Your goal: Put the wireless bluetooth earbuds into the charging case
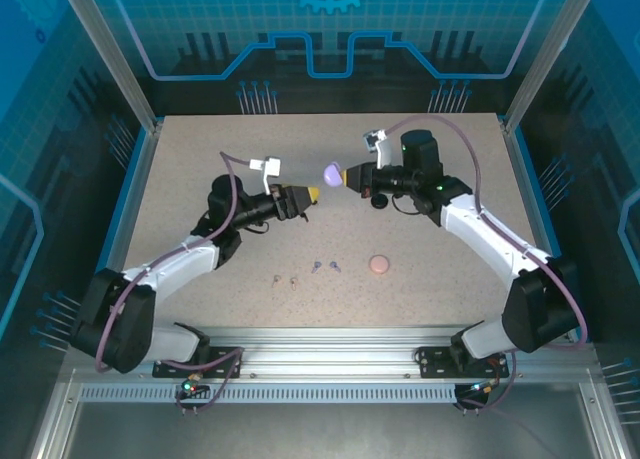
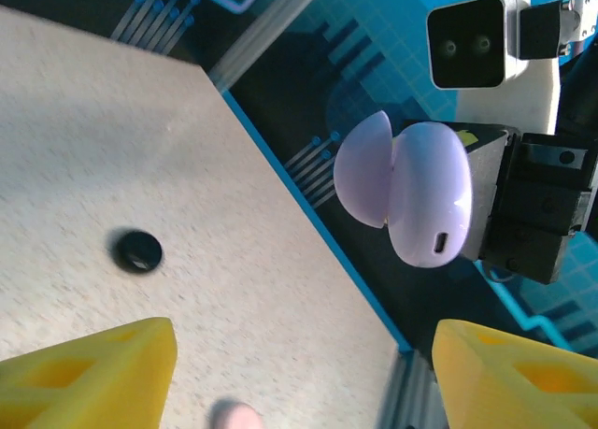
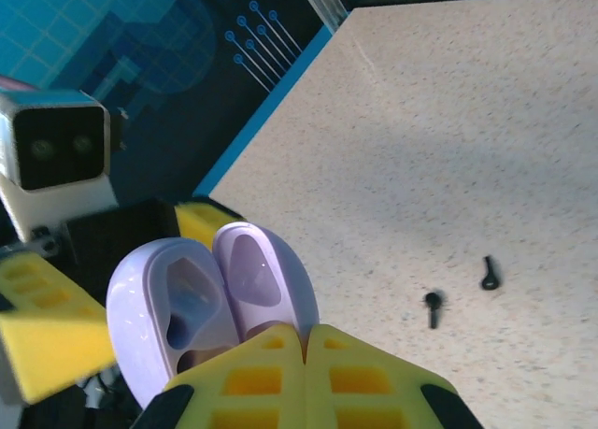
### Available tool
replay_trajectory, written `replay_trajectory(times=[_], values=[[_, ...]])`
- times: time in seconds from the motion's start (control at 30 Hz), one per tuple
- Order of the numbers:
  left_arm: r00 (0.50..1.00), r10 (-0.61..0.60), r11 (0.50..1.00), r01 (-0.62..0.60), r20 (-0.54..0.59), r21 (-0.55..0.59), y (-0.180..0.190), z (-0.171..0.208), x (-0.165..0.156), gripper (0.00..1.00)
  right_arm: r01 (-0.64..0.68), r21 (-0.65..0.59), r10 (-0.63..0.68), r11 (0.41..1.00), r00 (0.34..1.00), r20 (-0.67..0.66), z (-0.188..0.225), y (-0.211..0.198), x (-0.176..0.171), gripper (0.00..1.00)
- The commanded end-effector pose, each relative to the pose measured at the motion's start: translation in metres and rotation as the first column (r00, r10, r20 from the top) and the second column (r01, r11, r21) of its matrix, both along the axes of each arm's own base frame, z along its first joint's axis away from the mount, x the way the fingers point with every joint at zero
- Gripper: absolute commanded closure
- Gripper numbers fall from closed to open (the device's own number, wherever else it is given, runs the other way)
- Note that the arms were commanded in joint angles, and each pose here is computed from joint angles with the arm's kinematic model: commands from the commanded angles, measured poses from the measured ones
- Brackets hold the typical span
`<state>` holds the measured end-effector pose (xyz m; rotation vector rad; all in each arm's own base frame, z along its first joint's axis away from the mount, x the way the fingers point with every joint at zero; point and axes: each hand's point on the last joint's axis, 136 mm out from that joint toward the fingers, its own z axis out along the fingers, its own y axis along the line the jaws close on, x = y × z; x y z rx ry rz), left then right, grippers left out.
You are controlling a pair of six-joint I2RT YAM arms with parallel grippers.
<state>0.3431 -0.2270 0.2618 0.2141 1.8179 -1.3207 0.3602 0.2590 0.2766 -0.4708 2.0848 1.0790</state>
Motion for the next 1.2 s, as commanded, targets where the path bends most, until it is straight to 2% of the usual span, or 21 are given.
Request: replay_trajectory(times=[0.0, 0.2, 0.4, 0.6, 0.87, 1.17], values=[[0.997, -0.025, 0.998, 0.02, 0.074, 0.061, 0.009, 0.025, 0.002, 0.2, -0.013, -0.149, 0.014, 0.989, 1.0, 0.007, -0.012, -0.011, 0.005, 1.0], [0.992, -0.061, 0.987, 0.044, 0.109, 0.152, 0.012, 0.042, 0.018, 0.12, -0.004, -0.315, 0.023, 0.949, 0.998, 0.058, -0.02, -0.021, 0.024, 1.0], [0.983, -0.173, 0.955, 0.154, 0.055, 0.253, 0.002, 0.035, 0.03, 0.11, -0.026, -0.415, 0.079, 0.91, 0.991, 0.111, -0.03, -0.024, 0.035, 1.0], [0.964, -0.265, 0.923, 0.258, -0.013, 0.285, -0.008, 0.02, 0.037, 0.13, -0.09, -0.415, 0.149, 0.905, 0.982, 0.113, -0.037, -0.015, 0.038, 1.0], [0.914, -0.397, 0.873, 0.405, -0.086, 0.272, -0.023, 0.015, 0.033, 0.2, -0.148, -0.384, 0.21, 0.912, 0.97, 0.125, -0.024, 0.001, 0.04, 1.0], [0.893, -0.437, 0.846, 0.449, -0.107, 0.287, -0.031, 0.011, 0.033, 0.28, -0.187, -0.402, 0.259, 0.897, 0.957, 0.134, -0.013, 0.016, 0.033, 1.0]])
